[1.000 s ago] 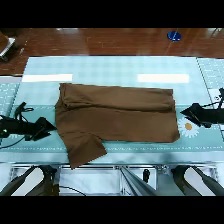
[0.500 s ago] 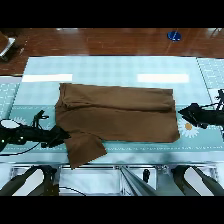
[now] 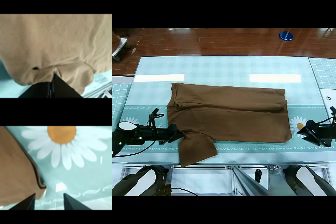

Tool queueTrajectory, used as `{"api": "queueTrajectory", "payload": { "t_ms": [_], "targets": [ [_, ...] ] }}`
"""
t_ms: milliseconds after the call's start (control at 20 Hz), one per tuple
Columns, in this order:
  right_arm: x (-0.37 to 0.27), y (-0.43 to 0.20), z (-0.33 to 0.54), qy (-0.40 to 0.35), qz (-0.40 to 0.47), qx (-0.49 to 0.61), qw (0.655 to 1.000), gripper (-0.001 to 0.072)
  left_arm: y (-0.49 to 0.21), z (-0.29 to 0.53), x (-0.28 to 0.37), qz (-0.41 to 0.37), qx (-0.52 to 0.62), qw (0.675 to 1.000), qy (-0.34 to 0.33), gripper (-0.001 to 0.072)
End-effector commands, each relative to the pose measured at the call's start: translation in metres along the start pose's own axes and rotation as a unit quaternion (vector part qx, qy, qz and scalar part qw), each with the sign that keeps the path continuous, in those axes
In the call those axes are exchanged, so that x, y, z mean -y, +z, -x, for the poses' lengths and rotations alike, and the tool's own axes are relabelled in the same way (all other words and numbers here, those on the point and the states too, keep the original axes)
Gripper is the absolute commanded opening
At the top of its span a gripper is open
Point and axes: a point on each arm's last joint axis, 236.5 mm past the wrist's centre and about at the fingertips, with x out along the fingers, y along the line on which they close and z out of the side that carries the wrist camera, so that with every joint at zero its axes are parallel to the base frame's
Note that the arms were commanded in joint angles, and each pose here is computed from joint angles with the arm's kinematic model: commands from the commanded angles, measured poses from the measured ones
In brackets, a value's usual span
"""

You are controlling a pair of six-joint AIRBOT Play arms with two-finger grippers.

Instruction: Fold the shirts.

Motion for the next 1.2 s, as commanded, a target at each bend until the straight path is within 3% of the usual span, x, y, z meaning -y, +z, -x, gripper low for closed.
{"api": "queueTrajectory", "payload": {
  "t_ms": [0, 500, 1050, 1150],
  "targets": [
    [-0.005, -0.026, -0.011, 0.023, -0.012, -0.046, 0.999, 0.0412, 0.001, 0.000, 0.005, -0.001, 0.003, 1.000, -0.010, 0.0024],
    [-0.024, -0.008, -0.027, 0.052, -0.008, -0.001, 0.999, 0.0412, 0.001, 0.000, 0.005, -0.007, 0.003, 1.000, -0.010, 0.0024],
    [-0.047, -0.009, -0.060, 0.071, 0.010, -0.045, 0.996, 0.0411, 0.001, 0.000, 0.005, -0.007, 0.003, 1.000, -0.011, 0.0024],
    [-0.062, -0.002, -0.063, 0.085, 0.014, -0.027, 0.996, 0.0359, 0.001, 0.000, 0.006, -0.005, 0.003, 1.000, -0.013, 0.0024]
  ]
}}
